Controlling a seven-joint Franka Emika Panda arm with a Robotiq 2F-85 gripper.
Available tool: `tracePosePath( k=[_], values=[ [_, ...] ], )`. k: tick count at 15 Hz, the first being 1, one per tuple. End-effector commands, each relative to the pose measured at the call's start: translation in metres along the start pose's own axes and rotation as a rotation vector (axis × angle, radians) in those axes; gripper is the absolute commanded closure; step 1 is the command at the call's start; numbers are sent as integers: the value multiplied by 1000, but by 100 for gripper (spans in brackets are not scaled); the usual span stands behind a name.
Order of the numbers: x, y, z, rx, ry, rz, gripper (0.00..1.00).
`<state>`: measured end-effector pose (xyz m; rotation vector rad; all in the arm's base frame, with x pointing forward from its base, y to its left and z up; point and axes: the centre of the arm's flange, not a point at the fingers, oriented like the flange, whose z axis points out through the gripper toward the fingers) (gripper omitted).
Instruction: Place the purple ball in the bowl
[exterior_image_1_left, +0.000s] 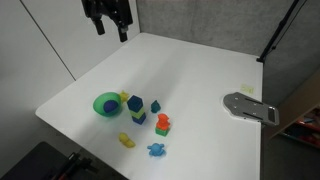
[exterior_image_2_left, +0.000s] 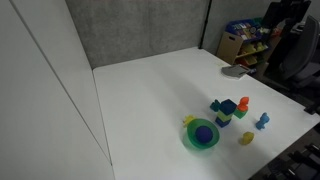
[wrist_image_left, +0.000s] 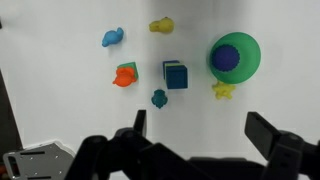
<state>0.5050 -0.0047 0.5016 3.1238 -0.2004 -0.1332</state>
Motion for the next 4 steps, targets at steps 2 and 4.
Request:
tracePosePath(
  k=[2, 4],
  values=[
    [-2, 1, 1, 0, -2, 2, 0],
    [-2, 1, 2, 0, -5, 1, 0]
  ],
)
